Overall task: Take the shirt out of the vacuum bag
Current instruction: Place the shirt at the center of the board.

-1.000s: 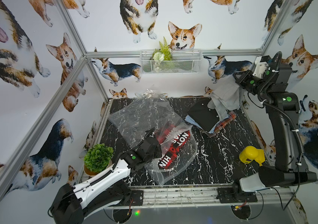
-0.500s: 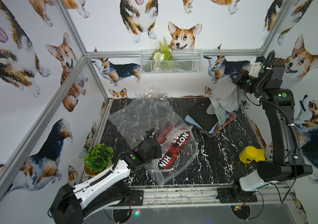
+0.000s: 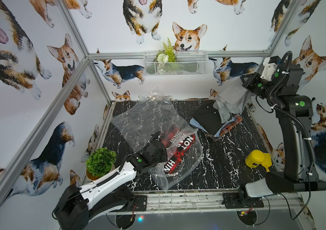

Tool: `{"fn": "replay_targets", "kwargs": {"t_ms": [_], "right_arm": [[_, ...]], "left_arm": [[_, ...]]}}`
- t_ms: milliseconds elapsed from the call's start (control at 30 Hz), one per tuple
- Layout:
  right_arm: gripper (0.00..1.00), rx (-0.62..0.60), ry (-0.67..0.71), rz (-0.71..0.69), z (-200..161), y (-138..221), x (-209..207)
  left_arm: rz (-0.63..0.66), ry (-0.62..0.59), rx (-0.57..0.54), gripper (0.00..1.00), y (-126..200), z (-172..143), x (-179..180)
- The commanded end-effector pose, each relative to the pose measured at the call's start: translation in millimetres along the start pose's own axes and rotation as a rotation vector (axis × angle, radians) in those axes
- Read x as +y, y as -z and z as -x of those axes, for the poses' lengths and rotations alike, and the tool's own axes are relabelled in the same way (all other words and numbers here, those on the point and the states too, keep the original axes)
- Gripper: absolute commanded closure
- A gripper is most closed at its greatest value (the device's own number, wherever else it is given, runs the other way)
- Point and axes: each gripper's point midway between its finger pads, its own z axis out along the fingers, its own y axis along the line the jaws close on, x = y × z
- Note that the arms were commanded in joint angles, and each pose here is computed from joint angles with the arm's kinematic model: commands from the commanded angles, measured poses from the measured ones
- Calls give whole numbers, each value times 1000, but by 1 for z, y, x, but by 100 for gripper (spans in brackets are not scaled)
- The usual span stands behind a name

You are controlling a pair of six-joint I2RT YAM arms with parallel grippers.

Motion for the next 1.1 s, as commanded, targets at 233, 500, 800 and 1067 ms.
{"fn": "replay_targets", "kwargs": {"t_ms": [233, 500, 800, 1067], "right_arm": [[100, 28, 10, -51, -11, -12, -16], [100, 166, 2, -36, -39, -78, -15], [100, 264, 8, -81, -63, -145, -30], [100, 303, -28, -45, -81, -194, -38]], "left_arm": [[-16, 30, -15, 100, 3, 2, -2], [3, 16, -14, 100, -1, 2, 1], [33, -13, 11, 100, -7, -3, 6], [54, -66, 50, 100, -12, -6, 5]]}}
